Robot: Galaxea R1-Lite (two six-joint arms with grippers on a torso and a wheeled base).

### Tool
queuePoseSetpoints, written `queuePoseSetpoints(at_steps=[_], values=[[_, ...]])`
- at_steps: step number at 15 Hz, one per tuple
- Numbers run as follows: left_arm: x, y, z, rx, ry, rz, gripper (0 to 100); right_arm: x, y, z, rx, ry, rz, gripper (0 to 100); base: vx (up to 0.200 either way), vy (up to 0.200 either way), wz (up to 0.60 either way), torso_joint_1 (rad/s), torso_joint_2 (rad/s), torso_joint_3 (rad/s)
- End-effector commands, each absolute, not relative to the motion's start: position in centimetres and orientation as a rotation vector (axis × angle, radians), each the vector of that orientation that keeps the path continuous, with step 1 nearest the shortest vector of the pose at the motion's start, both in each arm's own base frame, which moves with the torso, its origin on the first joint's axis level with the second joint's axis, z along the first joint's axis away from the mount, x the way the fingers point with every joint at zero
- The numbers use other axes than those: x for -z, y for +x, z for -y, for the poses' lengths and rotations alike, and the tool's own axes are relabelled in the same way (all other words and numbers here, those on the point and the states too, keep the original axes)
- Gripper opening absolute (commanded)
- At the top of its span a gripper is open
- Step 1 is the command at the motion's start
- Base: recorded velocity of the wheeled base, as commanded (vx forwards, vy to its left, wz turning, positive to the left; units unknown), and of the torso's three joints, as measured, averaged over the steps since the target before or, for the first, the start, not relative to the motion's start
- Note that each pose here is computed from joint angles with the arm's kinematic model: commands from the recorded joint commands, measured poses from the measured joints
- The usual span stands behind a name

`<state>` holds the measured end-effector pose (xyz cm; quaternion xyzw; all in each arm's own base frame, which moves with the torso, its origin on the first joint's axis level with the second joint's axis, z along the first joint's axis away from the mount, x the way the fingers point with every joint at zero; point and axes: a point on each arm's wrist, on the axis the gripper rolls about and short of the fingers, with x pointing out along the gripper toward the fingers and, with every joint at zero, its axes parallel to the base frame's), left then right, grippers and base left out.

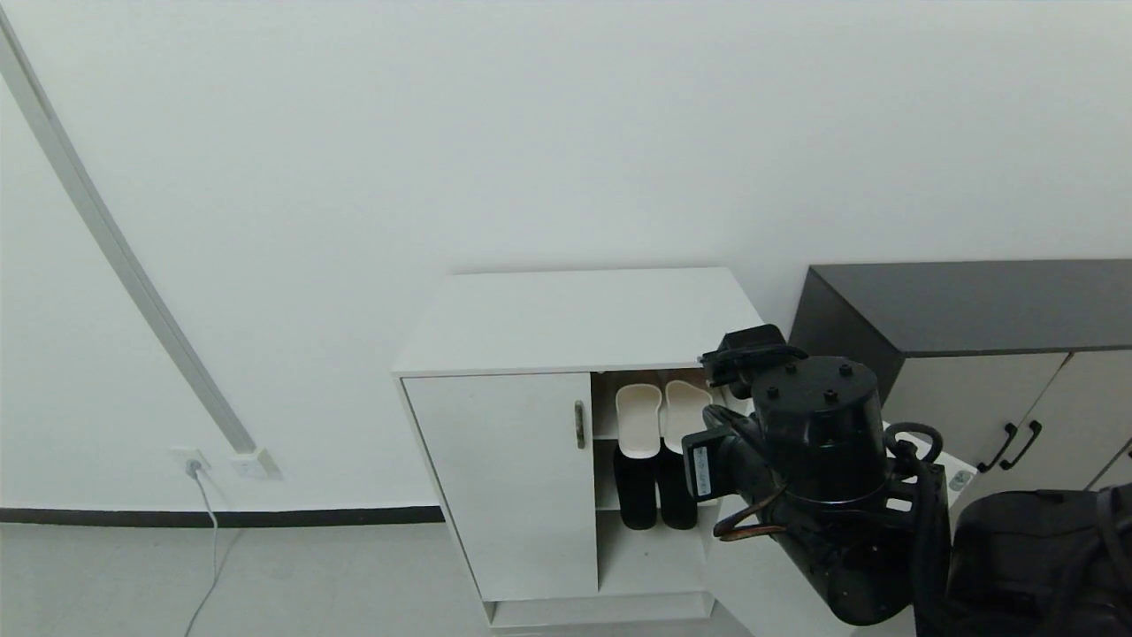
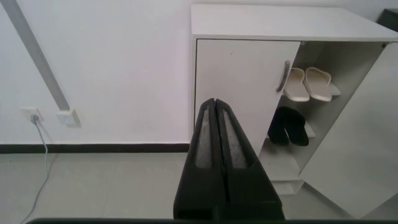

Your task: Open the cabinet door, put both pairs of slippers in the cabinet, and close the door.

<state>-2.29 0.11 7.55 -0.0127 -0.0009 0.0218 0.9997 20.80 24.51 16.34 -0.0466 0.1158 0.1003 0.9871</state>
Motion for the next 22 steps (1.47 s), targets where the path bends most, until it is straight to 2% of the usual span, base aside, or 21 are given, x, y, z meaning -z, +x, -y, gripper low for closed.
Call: queuePoseSetpoints(at_steps=[1, 6, 12, 15, 22], values=[[-7.5, -2.3, -0.1, -0.044, -0.026, 0.001, 0, -16.4, 20.8, -24.4, -0.201, -0.095, -0.231, 0, 0.0, 0.0, 0.0, 0.027, -0.05, -0.032], [-7.5, -2.3, -0.1, -0.044, -0.026, 0.001, 0, -16.2, 20.7, -24.4, -0.202, -0.097, -0.236, 0, 0.0, 0.0, 0.0, 0.0, 0.0, 0.0], [-7.5, -2.3, -0.1, -0.044, -0.026, 0.001, 0, -16.2, 20.8, -24.3, -0.199, -0.098, -0.236, 0, 0.0, 0.0, -0.6, 0.006, 0.0, 0.003], [-7.5, -2.3, -0.1, -0.044, -0.026, 0.001, 0, -16.4, 22.2, -23.1, -0.143, -0.098, -0.23, 0, 0.0, 0.0, -0.6, 0.001, 0.0, 0.004], [-7.5, -2.3, -0.1, -0.044, -0.026, 0.001, 0, -16.2, 22.7, -23.1, -0.14, -0.099, -0.214, 0, -0.029, 0.0, 0.0, -0.002, 0.0, 0.0]])
